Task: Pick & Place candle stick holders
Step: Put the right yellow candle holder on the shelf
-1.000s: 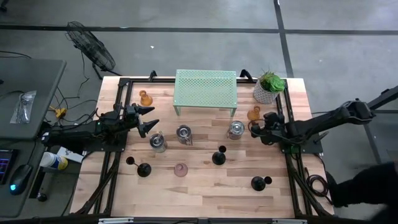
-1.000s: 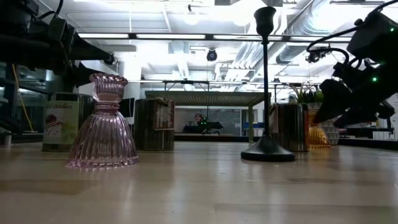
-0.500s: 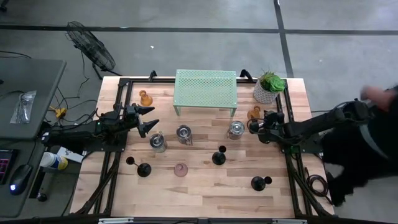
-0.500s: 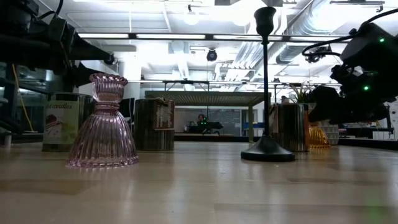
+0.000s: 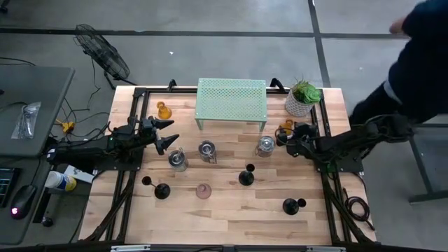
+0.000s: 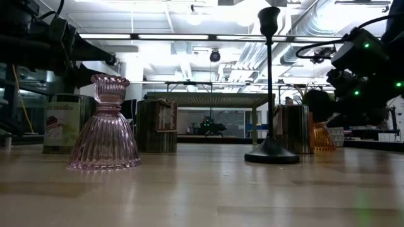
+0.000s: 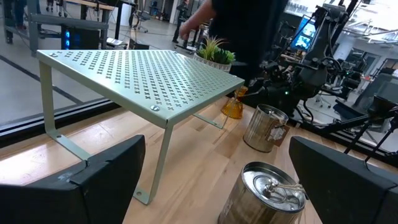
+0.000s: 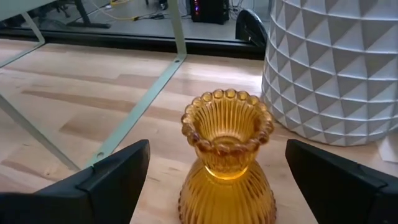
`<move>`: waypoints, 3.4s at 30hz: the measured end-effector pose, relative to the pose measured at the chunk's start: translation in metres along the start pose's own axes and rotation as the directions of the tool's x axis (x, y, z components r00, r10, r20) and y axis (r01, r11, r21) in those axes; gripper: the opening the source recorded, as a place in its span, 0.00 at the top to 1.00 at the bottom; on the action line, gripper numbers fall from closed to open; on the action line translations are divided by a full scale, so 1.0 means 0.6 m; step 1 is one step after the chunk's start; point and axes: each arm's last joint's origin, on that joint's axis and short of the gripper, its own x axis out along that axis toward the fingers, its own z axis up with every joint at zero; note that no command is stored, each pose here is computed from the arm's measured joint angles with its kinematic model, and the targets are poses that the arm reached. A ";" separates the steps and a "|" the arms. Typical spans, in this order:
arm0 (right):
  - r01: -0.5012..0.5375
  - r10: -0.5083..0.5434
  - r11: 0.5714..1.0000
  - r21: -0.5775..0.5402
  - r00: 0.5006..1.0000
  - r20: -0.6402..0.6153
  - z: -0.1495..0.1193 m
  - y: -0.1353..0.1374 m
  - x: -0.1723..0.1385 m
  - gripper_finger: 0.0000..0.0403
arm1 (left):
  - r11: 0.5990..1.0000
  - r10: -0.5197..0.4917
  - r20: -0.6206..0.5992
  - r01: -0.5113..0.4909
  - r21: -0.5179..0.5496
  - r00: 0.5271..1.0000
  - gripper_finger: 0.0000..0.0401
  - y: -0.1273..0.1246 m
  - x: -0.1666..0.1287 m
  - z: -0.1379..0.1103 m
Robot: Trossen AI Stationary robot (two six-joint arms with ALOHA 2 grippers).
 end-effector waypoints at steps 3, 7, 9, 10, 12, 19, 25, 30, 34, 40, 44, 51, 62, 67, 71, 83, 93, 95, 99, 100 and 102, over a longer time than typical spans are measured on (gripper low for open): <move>0.012 -0.012 1.000 0.001 1.000 0.001 -0.003 0.002 0.006 0.11 | 1.000 0.000 0.000 0.000 0.000 1.000 0.03 0.000 0.000 0.000; 0.015 -0.015 1.000 0.000 1.000 0.000 -0.008 0.005 0.009 0.19 | 1.000 0.000 0.000 0.000 0.000 1.000 0.03 0.000 0.000 0.000; 0.018 -0.018 1.000 -0.005 1.000 -0.003 -0.010 0.005 0.010 0.25 | 1.000 0.000 0.000 0.000 0.000 1.000 0.03 0.000 0.000 0.000; 0.018 -0.018 1.000 -0.005 1.000 -0.002 -0.011 0.005 0.011 0.28 | 1.000 0.000 0.000 0.000 0.000 1.000 0.03 0.000 0.000 0.000; 0.015 -0.015 1.000 -0.001 1.000 0.000 -0.011 0.006 0.011 0.33 | 1.000 0.000 0.000 0.000 0.000 1.000 0.03 0.000 0.000 0.000; 0.016 -0.016 1.000 0.004 1.000 0.005 -0.010 0.007 0.011 0.48 | 1.000 0.001 0.000 -0.001 0.000 1.000 0.03 0.000 0.000 0.000; 0.016 -0.016 1.000 0.004 1.000 0.005 -0.010 0.007 0.011 0.56 | 1.000 0.000 0.000 0.000 0.000 1.000 0.03 0.000 0.000 0.000; 0.017 -0.017 1.000 0.002 1.000 0.006 -0.010 0.007 0.011 0.62 | 1.000 0.000 0.000 0.000 0.000 1.000 0.03 0.000 0.000 0.000; 0.021 -0.021 1.000 0.004 1.000 0.016 -0.009 0.007 0.011 0.67 | 1.000 0.000 0.000 0.000 0.000 1.000 0.03 0.000 0.000 0.000; 0.021 -0.021 1.000 0.004 1.000 0.015 -0.009 0.007 0.011 0.72 | 1.000 0.000 0.000 0.000 0.000 1.000 0.03 0.000 0.000 0.000; 0.012 -0.012 1.000 -0.012 1.000 0.015 -0.008 0.009 0.011 0.70 | 1.000 0.000 0.000 0.000 0.000 1.000 0.03 0.000 0.000 0.000; -0.023 0.023 0.996 -0.081 1.000 0.003 0.003 0.026 0.011 0.72 | 1.000 0.000 0.000 0.000 0.000 1.000 0.03 0.000 0.000 0.000; -0.061 0.062 0.997 -0.037 0.998 0.026 0.023 0.033 0.004 0.72 | 1.000 0.000 0.000 0.000 0.000 1.000 0.03 0.000 0.000 0.000; -0.087 0.089 0.995 -0.040 0.995 0.055 0.041 0.035 -0.004 0.72 | 1.000 0.000 0.000 0.000 0.000 1.000 0.03 0.000 0.000 0.000; -0.108 0.115 0.992 -0.071 0.989 0.090 0.068 0.045 -0.011 0.72 | 1.000 0.000 0.000 0.000 0.000 1.000 0.03 0.000 0.000 0.000; -0.061 0.077 0.989 -0.138 0.990 0.115 0.179 0.055 -0.024 0.71 | 1.000 0.000 0.000 0.000 0.000 1.000 0.03 0.000 0.000 0.000; -0.063 0.074 0.991 -0.114 0.993 0.091 0.291 0.077 -0.013 0.71 | 1.000 0.000 0.000 0.000 0.000 1.000 0.03 0.000 0.000 0.000; -0.071 0.080 0.992 -0.106 0.994 0.081 0.307 0.083 -0.005 0.71 | 1.000 0.000 0.000 0.000 0.000 1.000 0.03 0.000 0.000 0.000; -0.099 0.105 0.990 -0.105 0.993 0.052 0.331 0.099 0.015 0.71 | 1.000 0.002 0.000 -0.002 0.000 1.000 0.03 0.000 0.000 0.000; -0.103 0.108 0.989 -0.105 0.993 0.045 0.335 0.102 0.021 0.71 | 1.000 0.002 0.000 -0.002 0.000 1.000 0.03 0.000 0.000 0.000; -0.117 0.120 0.988 -0.103 0.992 0.026 0.340 0.109 0.033 0.71 | 1.000 0.001 0.000 -0.001 0.000 1.000 0.03 0.000 0.000 0.000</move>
